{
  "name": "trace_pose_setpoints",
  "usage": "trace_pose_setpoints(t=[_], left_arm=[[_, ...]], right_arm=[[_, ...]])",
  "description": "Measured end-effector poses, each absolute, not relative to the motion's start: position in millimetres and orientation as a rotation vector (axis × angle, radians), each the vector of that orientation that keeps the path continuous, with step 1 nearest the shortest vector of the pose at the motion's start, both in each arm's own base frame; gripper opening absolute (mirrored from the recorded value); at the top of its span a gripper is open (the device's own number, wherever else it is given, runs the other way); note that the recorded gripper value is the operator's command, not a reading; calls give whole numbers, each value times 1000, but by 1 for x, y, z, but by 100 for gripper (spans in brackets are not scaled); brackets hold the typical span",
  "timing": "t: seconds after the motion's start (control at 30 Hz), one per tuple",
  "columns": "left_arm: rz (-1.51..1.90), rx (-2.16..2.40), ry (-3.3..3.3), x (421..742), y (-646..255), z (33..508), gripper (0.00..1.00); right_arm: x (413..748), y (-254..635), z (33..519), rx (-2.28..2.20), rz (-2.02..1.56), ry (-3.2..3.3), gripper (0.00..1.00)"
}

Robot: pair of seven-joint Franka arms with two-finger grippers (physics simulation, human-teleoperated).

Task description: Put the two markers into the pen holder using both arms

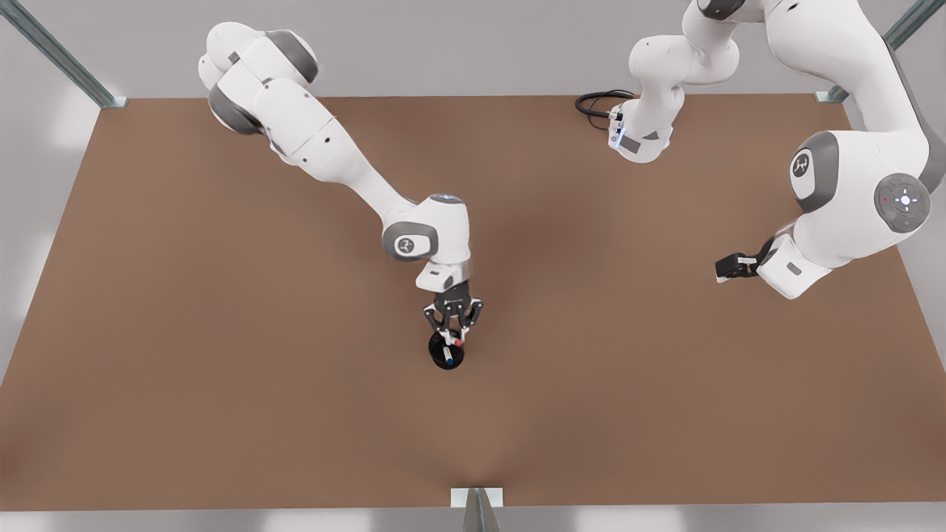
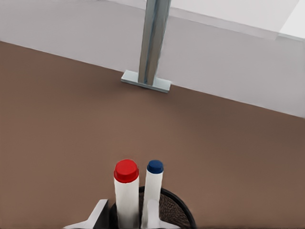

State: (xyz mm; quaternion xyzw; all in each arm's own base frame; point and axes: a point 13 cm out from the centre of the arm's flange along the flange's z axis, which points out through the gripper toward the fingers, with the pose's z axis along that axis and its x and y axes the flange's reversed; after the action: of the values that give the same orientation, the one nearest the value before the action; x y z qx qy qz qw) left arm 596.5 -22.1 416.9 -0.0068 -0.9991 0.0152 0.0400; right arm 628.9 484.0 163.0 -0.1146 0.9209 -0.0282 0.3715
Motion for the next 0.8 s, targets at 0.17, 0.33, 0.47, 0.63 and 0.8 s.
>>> trace_pose_setpoints(t=[0.17,0.33,0.47,0.63,0.8], left_arm=[[46,-29,-3077,599,-26,423,100],[45,-89,-3100,611,-44,430,100],[45,-121,-3089,615,-51,423,100],[45,-135,-3086,616,-50,423,100],[44,-146,-3084,615,-50,423,100]], right_arm=[[627,501,224,-24,126,2441,100],[641,457,389,400,328,2622,100],[653,342,455,642,47,2609,100],[629,40,443,1201,-163,2740,99],[634,23,413,996,-58,2976,100]])
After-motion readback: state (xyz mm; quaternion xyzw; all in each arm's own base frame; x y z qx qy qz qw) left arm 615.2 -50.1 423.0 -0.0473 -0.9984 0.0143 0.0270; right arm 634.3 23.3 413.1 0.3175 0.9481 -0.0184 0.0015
